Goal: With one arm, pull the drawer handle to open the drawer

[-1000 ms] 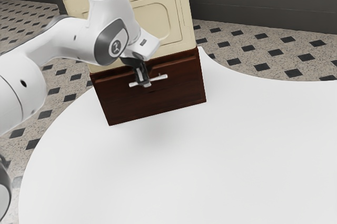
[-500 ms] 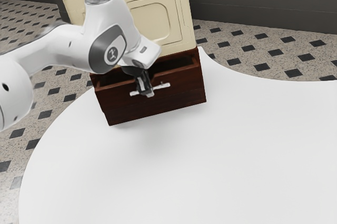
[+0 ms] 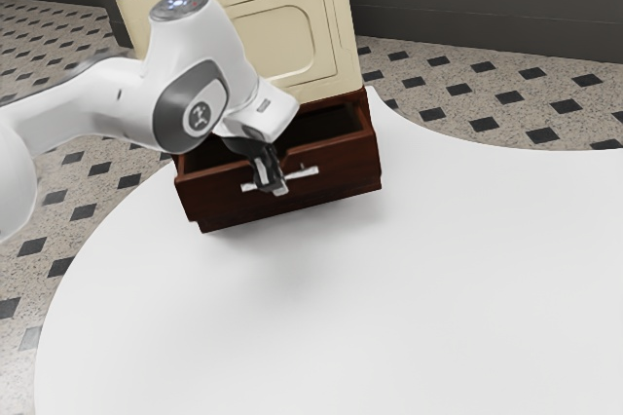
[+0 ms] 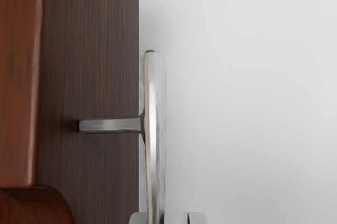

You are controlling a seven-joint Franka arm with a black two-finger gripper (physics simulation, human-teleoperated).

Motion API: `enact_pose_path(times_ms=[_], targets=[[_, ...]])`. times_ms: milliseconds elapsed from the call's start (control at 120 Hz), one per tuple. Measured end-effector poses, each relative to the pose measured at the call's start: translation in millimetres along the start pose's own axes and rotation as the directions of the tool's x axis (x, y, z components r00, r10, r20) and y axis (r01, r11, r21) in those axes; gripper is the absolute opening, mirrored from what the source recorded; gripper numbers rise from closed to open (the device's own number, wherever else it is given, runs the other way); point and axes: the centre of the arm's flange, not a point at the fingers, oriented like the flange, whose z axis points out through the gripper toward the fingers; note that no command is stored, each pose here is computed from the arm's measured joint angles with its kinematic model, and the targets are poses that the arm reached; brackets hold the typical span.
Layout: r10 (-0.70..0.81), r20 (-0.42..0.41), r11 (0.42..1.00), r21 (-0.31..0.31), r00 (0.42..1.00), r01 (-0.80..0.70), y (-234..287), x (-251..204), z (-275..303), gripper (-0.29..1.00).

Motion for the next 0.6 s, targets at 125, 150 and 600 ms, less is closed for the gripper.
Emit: enact_pose_path(times_ms=[125, 150, 600], targets=[[0.006, -0.006, 1.000, -0.006, 1.000, -0.007, 10, 3, 0, 0.01], [0.008, -0.006, 1.000, -0.008, 1.000, -0.008, 12, 3, 0, 0.01], [0.006, -0.026, 1.000, -0.022, 1.000, -0.007, 36, 1, -6, 0.00]])
